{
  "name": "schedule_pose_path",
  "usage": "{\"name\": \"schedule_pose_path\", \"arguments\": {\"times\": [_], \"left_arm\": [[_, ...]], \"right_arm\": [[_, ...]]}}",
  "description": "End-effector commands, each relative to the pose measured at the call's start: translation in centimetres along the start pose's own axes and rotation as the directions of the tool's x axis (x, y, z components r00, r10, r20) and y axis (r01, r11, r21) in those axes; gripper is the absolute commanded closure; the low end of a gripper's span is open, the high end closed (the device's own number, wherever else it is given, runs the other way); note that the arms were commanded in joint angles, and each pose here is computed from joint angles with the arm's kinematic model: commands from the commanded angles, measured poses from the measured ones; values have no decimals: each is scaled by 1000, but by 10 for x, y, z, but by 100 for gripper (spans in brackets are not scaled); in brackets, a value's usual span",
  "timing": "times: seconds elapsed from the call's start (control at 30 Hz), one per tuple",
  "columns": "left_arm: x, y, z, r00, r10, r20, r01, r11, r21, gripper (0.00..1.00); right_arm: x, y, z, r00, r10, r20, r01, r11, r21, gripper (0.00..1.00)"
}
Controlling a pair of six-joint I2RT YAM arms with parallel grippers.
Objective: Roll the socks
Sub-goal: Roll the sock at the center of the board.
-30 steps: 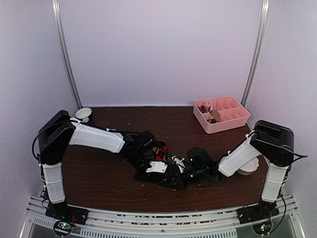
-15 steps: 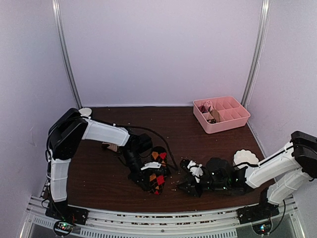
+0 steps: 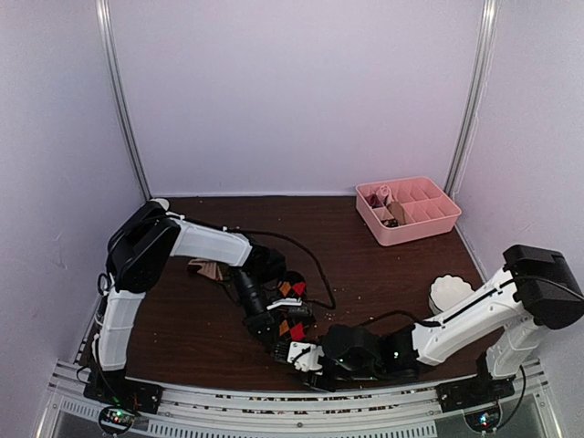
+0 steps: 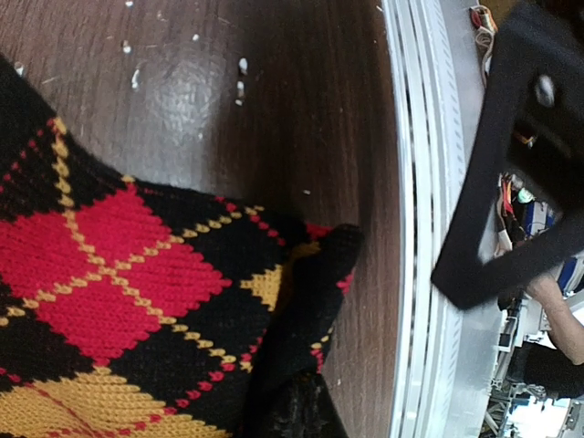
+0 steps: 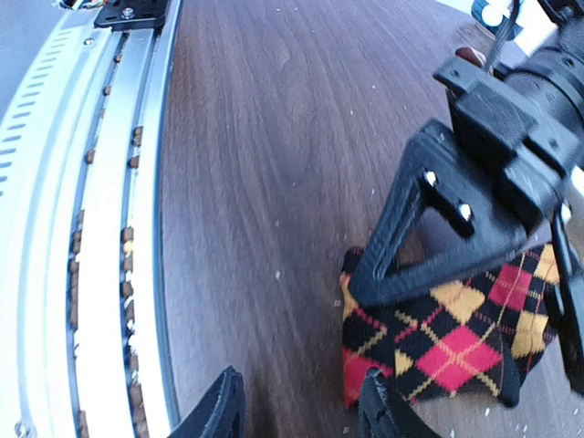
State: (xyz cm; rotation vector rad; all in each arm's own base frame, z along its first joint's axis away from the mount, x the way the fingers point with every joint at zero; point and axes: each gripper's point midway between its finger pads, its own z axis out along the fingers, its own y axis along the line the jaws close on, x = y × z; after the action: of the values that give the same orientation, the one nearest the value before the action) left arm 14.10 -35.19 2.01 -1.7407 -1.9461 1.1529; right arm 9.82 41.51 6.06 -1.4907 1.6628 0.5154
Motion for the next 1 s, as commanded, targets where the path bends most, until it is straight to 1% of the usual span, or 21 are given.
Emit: {"name": "schedule_pose_path", "arguments": {"times": [0.0, 0.13, 0.47, 0.6, 0.8, 0.97], "left_arm": [[1, 6, -3, 999, -38, -17, 38, 999, -8, 100], [4, 9, 0, 998, -51, -32, 50, 999, -8, 100], [4, 7, -2, 999, -27, -43, 27, 1000, 0, 100], [5, 11, -1, 998, -37, -58, 36, 999, -10, 100], [4, 17, -1, 997, -44, -69, 43, 999, -27, 100], [2, 18, -2, 997, -46, -65, 44, 999, -29, 100]], "right_arm": [[8, -6, 16, 991, -118, -64, 120, 992, 43, 59], [15, -9, 28, 984, -152, -93, 157, 987, 44, 62], [31, -21, 36, 981, -148, -129, 158, 985, 75, 65], [21, -22, 35, 981, -160, -109, 169, 982, 80, 65], [-7, -23, 27, 981, -184, -62, 187, 980, 63, 65], [-11, -24, 26, 980, -189, -58, 193, 979, 64, 65]]}}
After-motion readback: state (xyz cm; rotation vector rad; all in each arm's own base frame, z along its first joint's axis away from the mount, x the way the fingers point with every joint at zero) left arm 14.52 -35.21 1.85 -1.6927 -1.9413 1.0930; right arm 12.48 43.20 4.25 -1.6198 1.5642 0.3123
